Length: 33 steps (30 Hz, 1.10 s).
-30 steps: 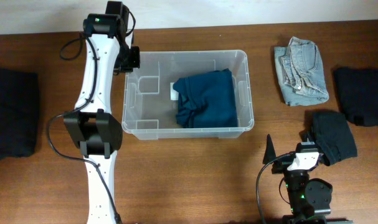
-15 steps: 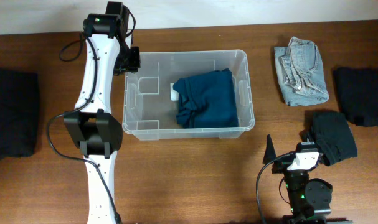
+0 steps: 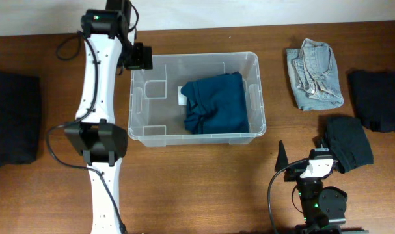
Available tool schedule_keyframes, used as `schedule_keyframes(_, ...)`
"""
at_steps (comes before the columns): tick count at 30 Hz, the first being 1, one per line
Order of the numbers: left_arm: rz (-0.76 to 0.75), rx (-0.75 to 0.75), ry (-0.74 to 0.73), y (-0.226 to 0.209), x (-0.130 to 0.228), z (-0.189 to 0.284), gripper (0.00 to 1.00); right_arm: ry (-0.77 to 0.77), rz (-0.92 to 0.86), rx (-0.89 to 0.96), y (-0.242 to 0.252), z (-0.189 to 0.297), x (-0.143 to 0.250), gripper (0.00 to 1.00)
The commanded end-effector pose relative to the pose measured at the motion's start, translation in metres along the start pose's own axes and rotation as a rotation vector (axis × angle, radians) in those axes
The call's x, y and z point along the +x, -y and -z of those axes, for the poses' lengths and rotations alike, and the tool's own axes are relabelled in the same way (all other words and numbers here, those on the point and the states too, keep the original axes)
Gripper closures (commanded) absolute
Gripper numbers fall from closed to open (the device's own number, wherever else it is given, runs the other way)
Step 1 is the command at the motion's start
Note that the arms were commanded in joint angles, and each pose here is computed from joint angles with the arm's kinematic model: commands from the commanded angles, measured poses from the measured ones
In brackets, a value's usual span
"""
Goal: Pack container
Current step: 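Swing the left arm left toward the black garment on the table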
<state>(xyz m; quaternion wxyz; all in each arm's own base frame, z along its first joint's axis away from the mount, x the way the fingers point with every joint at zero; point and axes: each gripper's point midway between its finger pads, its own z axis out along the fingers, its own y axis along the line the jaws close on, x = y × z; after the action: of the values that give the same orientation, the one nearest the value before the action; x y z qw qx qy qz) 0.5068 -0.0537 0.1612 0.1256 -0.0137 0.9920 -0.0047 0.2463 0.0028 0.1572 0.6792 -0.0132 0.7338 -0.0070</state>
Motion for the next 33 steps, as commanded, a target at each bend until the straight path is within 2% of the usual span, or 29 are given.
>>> schedule_keyframes(1,0.018,0.011,0.158,-0.014,-0.011,0.073,0.01,-0.002,-0.001,-0.008,-0.002,0.0,0.002,0.02)
schedule_keyframes(3,0.054,0.004,0.183,-0.028,-0.007,0.094,0.01,-0.002,-0.001,-0.008,-0.002,0.0,0.002,0.02)
schedule_keyframes(7,0.221,-0.043,0.226,-0.08,0.005,0.132,0.01,-0.002,-0.001,-0.008,-0.002,0.0,0.002,0.02)
schedule_keyframes(12,0.35,0.034,0.308,-0.127,0.015,0.173,0.01,-0.002,-0.001,-0.008,-0.002,0.0,0.002,0.02)
schedule_keyframes(14,0.405,0.015,0.333,-0.154,0.022,0.184,0.01,-0.002,-0.001,-0.008,-0.002,0.0,0.002,0.02)
schedule_keyframes(21,0.507,-0.088,0.314,-0.227,0.045,0.184,0.01,-0.002,-0.001,-0.008,-0.002,0.0,0.002,0.02)
schedule_keyframes(25,0.584,-0.222,0.282,-0.269,0.064,0.181,0.01,-0.002,-0.001,-0.008,-0.002,0.0,0.002,0.02)
schedule_keyframes(27,0.621,-0.233,0.28,-0.286,0.068,0.177,0.11,-0.002,-0.001,-0.008,-0.002,0.0,0.002,0.02)
schedule_keyframes(29,0.649,-0.245,0.273,-0.3,0.072,0.172,0.37,-0.002,-0.001,-0.008,-0.002,0.0,0.002,0.02)
schedule_keyframes(31,0.675,-0.253,0.258,-0.312,0.077,0.165,0.68,-0.002,-0.001,-0.009,-0.002,0.0,0.002,0.02)
schedule_keyframes(33,0.695,-0.258,0.245,-0.322,0.081,0.157,0.88,-0.002,-0.001,-0.008,-0.002,0.0,0.002,0.02)
